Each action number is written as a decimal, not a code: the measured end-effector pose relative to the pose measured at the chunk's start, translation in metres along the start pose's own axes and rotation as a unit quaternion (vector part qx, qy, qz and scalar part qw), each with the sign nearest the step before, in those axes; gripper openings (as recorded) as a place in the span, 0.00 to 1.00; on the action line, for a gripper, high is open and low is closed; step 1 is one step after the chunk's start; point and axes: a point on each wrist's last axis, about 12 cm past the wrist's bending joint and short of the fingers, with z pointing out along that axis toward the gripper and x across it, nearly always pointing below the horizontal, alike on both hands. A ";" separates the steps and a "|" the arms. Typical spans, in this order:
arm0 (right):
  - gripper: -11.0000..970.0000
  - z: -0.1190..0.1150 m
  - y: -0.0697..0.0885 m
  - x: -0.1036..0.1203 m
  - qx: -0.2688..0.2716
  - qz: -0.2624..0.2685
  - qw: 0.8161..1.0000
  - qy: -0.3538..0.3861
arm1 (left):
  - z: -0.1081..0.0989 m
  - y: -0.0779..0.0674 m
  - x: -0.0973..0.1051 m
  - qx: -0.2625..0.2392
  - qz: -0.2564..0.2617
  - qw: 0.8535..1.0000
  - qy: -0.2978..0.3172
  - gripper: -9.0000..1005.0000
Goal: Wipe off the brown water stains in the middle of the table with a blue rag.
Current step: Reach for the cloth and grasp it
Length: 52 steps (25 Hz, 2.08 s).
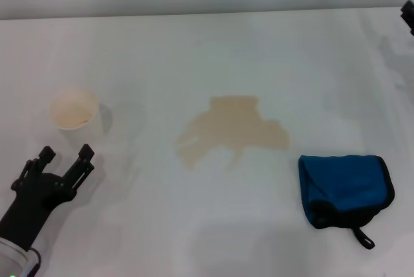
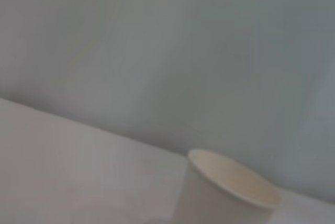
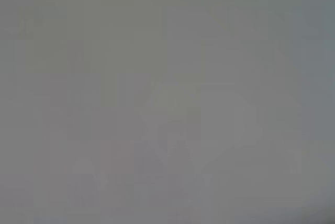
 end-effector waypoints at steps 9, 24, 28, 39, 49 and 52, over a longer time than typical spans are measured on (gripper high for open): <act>0.73 0.025 0.023 -0.027 -0.095 -0.048 0.991 0.078 | -0.004 0.003 -0.009 0.010 0.004 0.999 -0.033 0.88; 0.71 0.052 0.056 -0.076 -0.191 -0.159 0.948 0.200 | -0.036 0.015 -0.014 -0.040 0.021 0.994 -0.095 0.87; 0.71 0.055 0.071 -0.085 -0.201 -0.206 0.922 0.259 | -0.040 0.024 -0.020 -0.060 0.030 0.991 -0.113 0.87; 0.71 0.031 0.119 -0.121 -0.246 -0.329 0.831 0.376 | -0.041 0.035 -0.031 -0.083 0.040 0.986 -0.141 0.87; 0.70 -0.007 0.149 -0.106 -0.228 -0.427 0.739 0.468 | -0.030 0.032 -0.036 -0.069 0.041 0.986 -0.149 0.87; 0.70 -0.018 0.158 -0.103 -0.232 -0.449 0.718 0.479 | -0.028 0.032 -0.037 -0.068 0.040 0.986 -0.150 0.87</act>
